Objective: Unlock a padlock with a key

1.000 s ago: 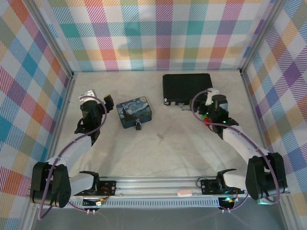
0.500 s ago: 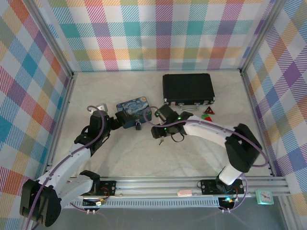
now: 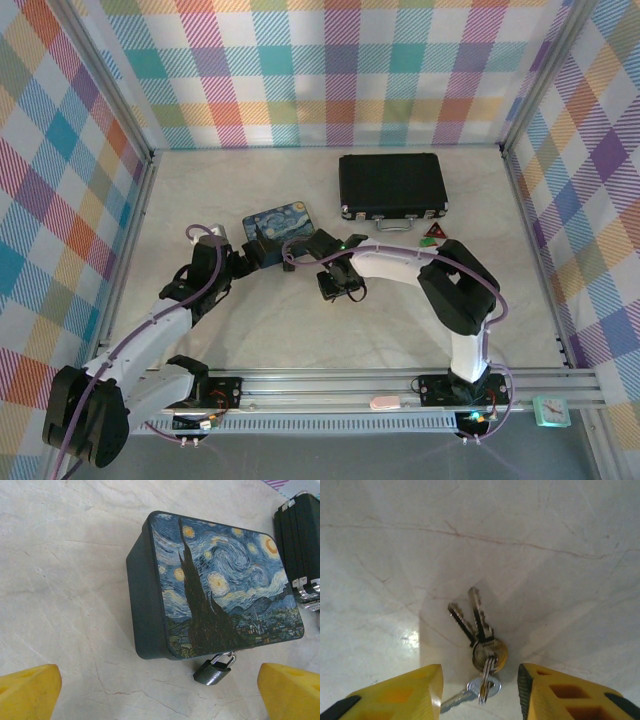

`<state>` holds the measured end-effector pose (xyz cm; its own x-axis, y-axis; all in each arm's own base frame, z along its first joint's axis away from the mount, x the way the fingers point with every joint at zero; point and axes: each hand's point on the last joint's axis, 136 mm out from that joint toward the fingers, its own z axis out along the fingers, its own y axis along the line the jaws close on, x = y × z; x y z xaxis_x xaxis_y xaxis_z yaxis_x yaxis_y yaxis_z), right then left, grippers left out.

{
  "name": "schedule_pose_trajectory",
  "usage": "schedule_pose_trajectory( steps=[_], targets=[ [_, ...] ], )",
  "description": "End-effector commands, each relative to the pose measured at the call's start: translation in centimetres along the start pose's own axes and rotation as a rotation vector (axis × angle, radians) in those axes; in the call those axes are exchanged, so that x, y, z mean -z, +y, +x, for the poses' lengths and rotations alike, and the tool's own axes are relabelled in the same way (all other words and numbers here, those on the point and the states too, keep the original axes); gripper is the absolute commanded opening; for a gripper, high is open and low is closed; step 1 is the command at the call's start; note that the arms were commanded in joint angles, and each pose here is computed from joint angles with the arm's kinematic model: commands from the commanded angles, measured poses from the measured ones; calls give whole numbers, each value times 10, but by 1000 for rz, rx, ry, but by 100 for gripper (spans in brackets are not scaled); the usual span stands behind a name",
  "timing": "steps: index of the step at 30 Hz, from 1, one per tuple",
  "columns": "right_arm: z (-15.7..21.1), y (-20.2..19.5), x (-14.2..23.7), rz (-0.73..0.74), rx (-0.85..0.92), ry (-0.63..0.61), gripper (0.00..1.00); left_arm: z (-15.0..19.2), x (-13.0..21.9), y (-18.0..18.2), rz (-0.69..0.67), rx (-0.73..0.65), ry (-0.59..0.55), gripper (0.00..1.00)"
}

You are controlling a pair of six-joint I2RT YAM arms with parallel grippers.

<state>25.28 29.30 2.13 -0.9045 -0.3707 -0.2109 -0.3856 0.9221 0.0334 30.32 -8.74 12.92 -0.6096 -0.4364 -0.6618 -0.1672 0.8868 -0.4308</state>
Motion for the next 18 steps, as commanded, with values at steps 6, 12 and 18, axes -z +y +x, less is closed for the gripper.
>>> schedule_pose_trajectory(
  steps=[6,12,18],
  targets=[
    [-8,-6,-12,51,-27,-10,23,-5,2,-15,60,5,-5,100],
    [-10,-17,4,-64,-174,-55,2,-12,13,-40,186,46,-12,100],
    [-32,-28,51,-299,-320,-224,0,-13,21,-88,367,120,-2,98]
  ],
)
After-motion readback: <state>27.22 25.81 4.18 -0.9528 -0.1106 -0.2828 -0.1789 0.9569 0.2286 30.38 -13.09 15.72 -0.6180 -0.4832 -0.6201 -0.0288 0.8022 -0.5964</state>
